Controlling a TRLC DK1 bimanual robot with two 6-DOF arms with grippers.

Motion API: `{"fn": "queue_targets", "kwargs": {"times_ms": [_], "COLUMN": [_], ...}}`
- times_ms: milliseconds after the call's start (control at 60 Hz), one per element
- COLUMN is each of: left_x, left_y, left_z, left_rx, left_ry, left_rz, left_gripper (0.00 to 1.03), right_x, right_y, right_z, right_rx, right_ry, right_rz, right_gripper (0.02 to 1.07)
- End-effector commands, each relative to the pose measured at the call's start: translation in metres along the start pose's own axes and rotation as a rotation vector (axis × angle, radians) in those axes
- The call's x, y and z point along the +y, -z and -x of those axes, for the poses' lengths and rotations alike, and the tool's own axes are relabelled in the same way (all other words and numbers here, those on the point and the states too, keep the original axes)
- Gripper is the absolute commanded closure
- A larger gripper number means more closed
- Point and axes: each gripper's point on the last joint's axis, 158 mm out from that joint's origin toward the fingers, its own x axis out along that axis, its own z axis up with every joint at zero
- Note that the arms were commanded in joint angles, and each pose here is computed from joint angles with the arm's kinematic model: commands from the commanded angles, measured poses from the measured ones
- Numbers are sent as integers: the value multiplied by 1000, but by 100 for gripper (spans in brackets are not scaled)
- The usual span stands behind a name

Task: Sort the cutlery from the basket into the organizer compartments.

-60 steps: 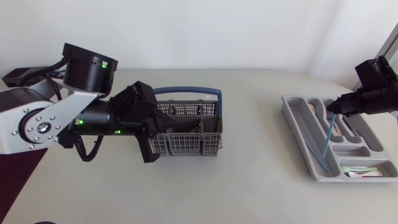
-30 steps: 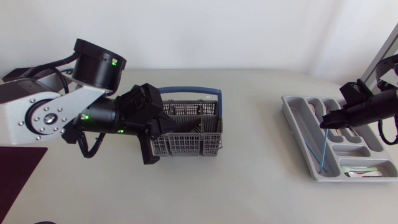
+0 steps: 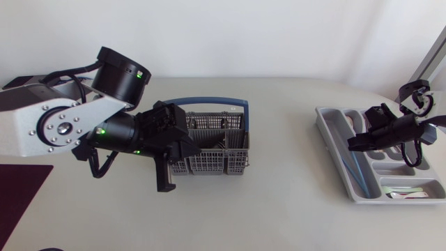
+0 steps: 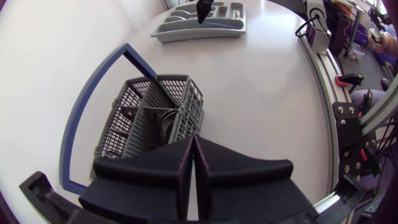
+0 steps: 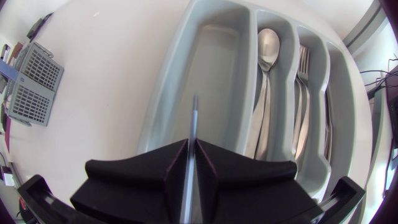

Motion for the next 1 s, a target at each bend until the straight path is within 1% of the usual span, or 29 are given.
{"fn": "queue_targets", "kwargs": {"times_ms": [0,67,117,250,317,367,433,467,483,533,567,600,650,683,750,800,917,983], "left_x": [4,4,3,8,12,15,20,21,22,24,25,26,28,31,34,37,46,48], "left_y": [-6,-5,-5,-9,-10,-10,-11,-10,-11,-9,-8,-7,-7,-6,-5,-5,-6,-5], "left_z": [1,2,2,4,5,5,5,4,4,2,1,0,-2,-3,-5,-8,-12,-16], "left_rx": [-4,0,3,0,-2,0,5,8,8,13,17,22,27,30,37,43,52,57], "left_ry": [-3,-1,3,-3,-13,-18,-29,-30,-32,-31,-31,-31,-32,-32,-35,-38,-44,-40], "left_rz": [-49,-52,-64,-76,-91,-99,-112,-118,-122,-130,-136,-141,-158,-163,-181,-203,-229,-257], "left_gripper": [100,100,100,99,96,91,87,86,84,82,81,79,78,75,72,69,63,60], "right_x": [-5,-6,-6,-3,-2,3,7,11,13,18,22,25,30,36,43,54,72,87], "right_y": [11,13,13,13,11,9,8,7,7,6,6,6,6,5,3,1,-4,-6], "right_z": [-8,-9,-9,-3,3,7,15,18,20,24,28,30,34,36,43,49,60,64], "right_rx": [22,22,21,10,-3,-13,-29,-37,-41,-49,-60,-66,-73,-80,-95,-116,-147,-163], "right_ry": [12,20,24,27,41,45,60,63,66,74,78,81,89,88,93,90,80,67], "right_rz": [-29,-28,-28,-17,-1,15,37,54,59,79,92,101,115,131,154,177,211,235], "right_gripper": [77,67,57,42,34,30,26,24,23,22,20,20,20,17,17,15,15,12]}}
